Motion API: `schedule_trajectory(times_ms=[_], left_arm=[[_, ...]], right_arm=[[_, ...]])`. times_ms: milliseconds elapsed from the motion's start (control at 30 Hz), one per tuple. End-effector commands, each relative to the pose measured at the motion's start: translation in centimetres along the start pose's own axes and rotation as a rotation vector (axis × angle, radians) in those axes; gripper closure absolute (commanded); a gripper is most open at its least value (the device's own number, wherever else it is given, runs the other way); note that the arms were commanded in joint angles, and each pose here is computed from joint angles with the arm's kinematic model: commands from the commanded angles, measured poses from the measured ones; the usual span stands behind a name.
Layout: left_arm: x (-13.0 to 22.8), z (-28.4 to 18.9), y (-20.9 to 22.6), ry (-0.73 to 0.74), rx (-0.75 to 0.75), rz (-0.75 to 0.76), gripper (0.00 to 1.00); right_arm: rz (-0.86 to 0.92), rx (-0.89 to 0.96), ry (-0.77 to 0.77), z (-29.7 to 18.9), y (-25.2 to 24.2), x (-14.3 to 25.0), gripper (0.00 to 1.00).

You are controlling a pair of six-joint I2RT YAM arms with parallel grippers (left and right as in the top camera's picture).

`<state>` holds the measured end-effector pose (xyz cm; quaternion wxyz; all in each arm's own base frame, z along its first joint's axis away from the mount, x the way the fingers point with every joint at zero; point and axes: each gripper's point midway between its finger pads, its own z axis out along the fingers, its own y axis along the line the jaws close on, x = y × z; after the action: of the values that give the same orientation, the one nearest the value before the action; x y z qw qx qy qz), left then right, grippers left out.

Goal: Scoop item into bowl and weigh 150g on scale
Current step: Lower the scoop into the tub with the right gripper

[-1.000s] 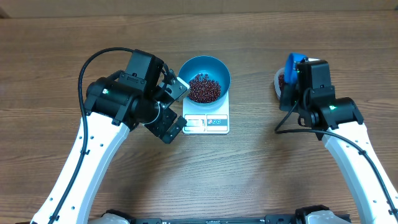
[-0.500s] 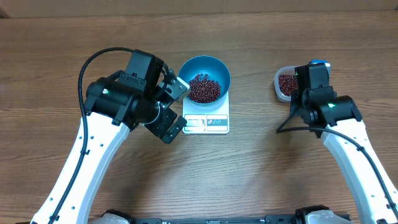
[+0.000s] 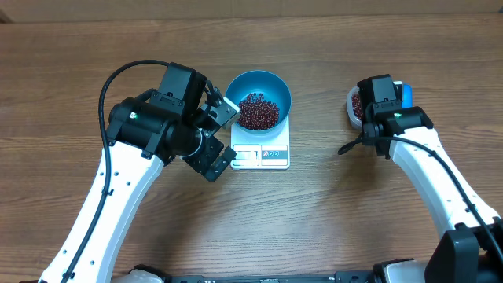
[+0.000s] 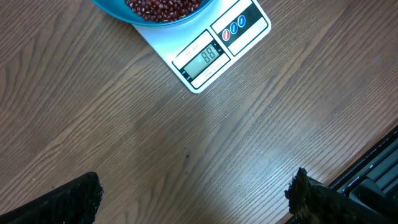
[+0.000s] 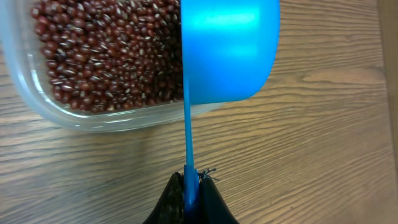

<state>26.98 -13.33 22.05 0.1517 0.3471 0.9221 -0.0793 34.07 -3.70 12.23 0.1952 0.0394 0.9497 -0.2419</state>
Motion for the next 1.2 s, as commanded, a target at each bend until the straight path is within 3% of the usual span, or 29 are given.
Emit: schedule_trajectory(times_ms=[0,433,1167], left_arm=[[0.0,-0.3,-0.2,-0.016,0.009,0.02,0.0],[0.0,-0.3,-0.2,-0.016,0.009,0.02,0.0],[0.0,-0.3,-0.2,-0.016,0.009,0.02,0.0]], right_arm=[[0.021,0.052,-0.035,-0.5,-1.2,-1.3,0.96],[-0.022,0.054,0.02,1.2,-0.2,0.0,0.96],[-0.089,-0.152,0.138,3.3,4.7,2.1,0.96]])
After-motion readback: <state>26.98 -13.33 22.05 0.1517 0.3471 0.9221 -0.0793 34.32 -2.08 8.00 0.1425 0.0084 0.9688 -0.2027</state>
